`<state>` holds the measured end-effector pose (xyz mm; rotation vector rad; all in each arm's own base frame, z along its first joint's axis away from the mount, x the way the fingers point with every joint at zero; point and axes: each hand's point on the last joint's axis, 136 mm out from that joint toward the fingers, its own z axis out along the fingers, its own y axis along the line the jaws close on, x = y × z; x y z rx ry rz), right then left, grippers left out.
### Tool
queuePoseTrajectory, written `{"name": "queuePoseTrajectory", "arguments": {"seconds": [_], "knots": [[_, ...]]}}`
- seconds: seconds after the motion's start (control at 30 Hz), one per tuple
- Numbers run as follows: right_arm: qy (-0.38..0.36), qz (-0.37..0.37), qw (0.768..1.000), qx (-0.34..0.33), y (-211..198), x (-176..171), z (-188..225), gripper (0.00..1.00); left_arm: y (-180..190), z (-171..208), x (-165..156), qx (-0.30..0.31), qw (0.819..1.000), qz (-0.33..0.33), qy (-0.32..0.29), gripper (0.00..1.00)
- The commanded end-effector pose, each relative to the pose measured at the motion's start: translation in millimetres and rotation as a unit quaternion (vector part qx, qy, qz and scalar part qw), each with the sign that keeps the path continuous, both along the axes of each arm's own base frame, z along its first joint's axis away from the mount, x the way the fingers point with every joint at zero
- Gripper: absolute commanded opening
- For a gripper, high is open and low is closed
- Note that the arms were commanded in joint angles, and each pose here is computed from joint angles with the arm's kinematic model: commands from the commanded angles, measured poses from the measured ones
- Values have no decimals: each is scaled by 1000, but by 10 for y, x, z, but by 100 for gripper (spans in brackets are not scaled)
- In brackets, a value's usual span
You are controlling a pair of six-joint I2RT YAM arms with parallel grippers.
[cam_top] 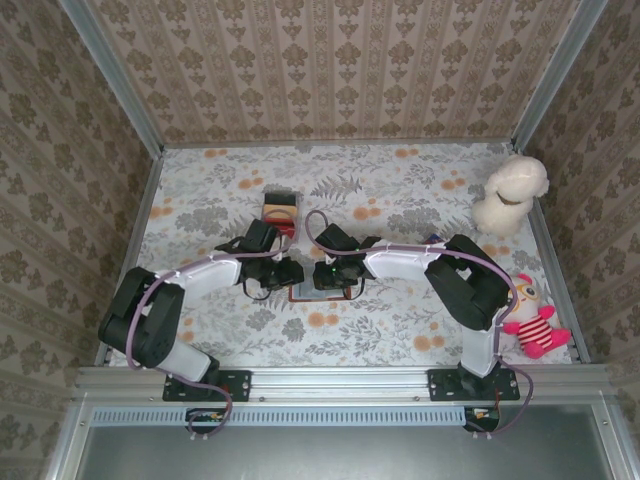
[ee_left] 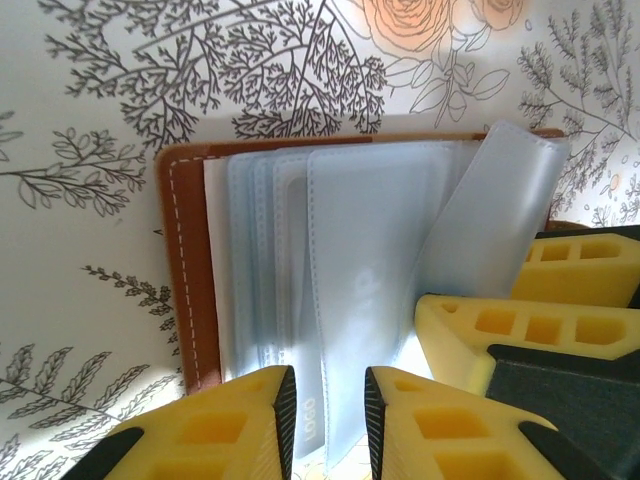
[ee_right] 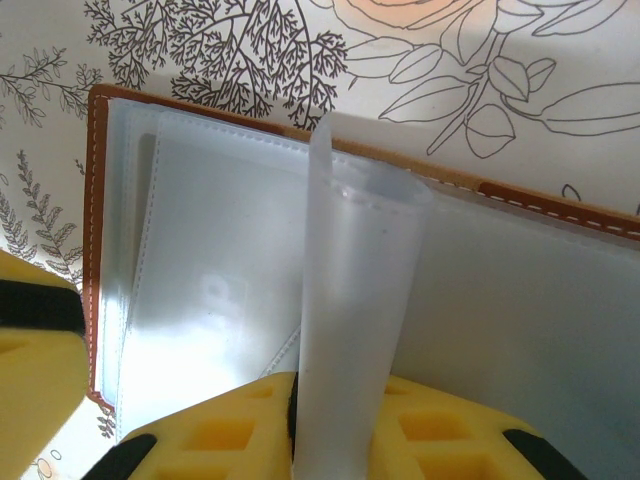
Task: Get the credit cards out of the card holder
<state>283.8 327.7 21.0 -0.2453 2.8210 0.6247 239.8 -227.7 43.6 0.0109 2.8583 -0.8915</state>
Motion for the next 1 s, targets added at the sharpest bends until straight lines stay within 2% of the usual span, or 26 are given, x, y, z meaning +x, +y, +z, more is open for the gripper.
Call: {"name": "queuePoseTrajectory", "arguments": {"seconds": [0.0,0.5,0.7,0.83,0.97], "knots": [[32,3,999,-38,-183,-150,-190,22,-67,9,18,-2,1000,-13,1,27],[27,4,999,-15,-116,-140,-51,22,-136,-37,-2,2,999,-29,13,33],[23,5,1000,-4,-84,-127,31,23,-190,-39,-11,-12,999,-35,16,32],[9,2,1000,17,-44,-102,179,27,-282,36,-1,-45,998,-39,10,30],[-10,-13,999,27,-74,-46,324,29,-293,44,0,-49,998,-40,8,28]]}}
